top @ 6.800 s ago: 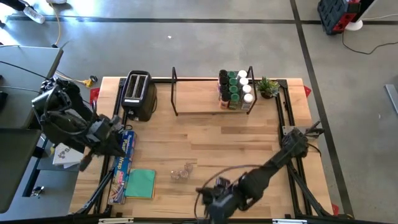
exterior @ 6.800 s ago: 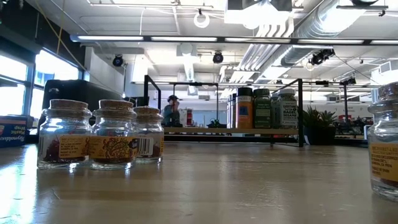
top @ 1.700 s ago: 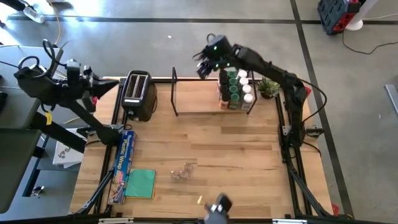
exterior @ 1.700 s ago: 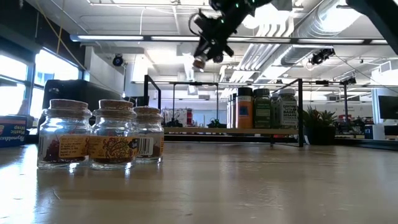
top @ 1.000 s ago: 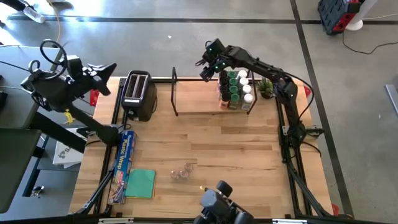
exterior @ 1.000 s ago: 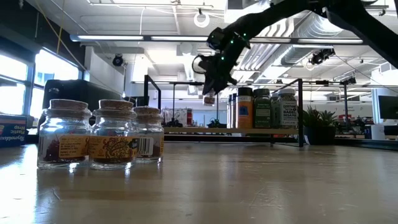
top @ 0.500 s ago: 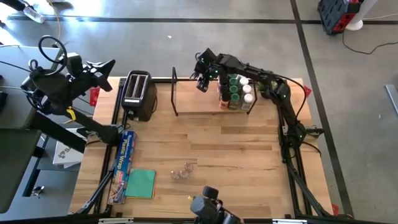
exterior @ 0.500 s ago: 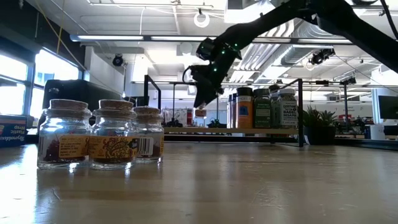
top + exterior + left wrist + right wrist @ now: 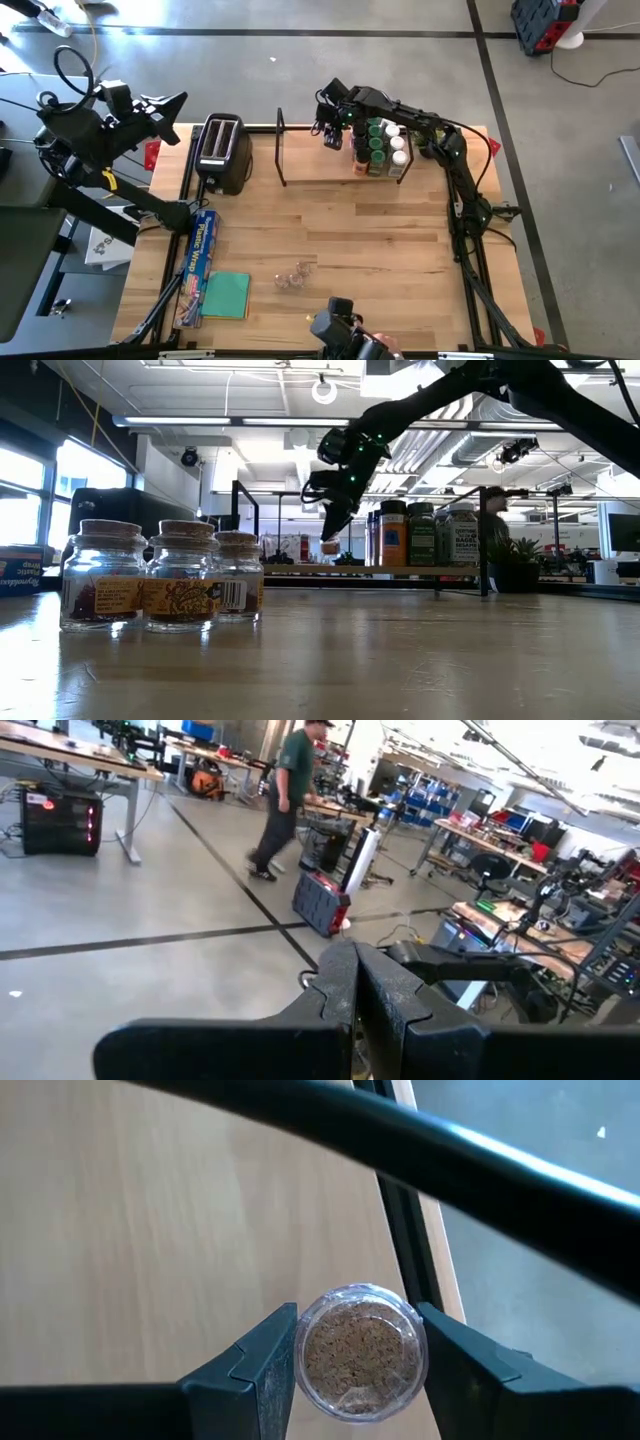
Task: Shelf spices
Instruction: Put the brown seasoning bottle on the shelf
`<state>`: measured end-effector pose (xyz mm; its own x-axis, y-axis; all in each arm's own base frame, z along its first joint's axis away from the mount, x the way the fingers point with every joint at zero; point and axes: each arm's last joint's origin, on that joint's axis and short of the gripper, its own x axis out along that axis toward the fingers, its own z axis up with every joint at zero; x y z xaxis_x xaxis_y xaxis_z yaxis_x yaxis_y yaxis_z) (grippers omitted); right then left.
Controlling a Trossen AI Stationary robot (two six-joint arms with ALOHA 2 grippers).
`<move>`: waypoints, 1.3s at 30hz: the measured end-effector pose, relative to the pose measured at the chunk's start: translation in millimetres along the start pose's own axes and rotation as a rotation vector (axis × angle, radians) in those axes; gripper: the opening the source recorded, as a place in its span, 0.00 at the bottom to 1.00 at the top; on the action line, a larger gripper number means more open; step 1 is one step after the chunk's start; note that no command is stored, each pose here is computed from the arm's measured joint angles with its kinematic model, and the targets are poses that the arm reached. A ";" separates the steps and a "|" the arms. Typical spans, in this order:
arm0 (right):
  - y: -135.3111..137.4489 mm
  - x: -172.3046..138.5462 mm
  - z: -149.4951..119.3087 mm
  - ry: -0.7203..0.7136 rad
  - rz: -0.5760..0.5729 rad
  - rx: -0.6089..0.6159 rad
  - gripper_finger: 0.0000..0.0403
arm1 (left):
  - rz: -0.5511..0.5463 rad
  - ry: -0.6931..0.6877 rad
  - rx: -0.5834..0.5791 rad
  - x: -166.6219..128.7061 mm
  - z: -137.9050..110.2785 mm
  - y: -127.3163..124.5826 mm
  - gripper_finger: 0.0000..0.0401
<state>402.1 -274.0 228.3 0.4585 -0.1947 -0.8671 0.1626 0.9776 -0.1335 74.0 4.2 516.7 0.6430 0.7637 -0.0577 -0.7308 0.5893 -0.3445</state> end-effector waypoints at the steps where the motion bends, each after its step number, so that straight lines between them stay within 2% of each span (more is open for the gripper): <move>1: -1.0 0.2 -0.8 0.004 -0.002 0.000 0.42 | 0.000 0.000 0.000 0.1 -0.1 -0.2 0.01; 19: -1.9 12.1 -9.7 0.088 -0.014 0.024 0.44 | -0.044 0.031 0.015 3.4 -4.2 -9.1 0.01; 27: -3.7 13.0 -11.3 0.094 -0.020 0.093 0.56 | -0.063 0.041 0.019 3.3 -4.3 -9.4 0.01; 32: -6.1 12.9 -11.4 0.114 -0.090 0.093 0.66 | -0.063 0.041 0.020 3.2 -4.3 -9.3 0.01; 39: -7.3 12.6 -12.3 0.137 -0.134 0.091 0.67 | -0.081 0.051 0.021 3.2 -4.6 -9.9 0.01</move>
<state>395.9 -282.5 212.4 0.3051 -0.3042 -0.9025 0.2957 0.9310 -0.2138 84.3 -0.3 515.6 0.7105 0.6993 -0.0779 -0.6802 0.6543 -0.3304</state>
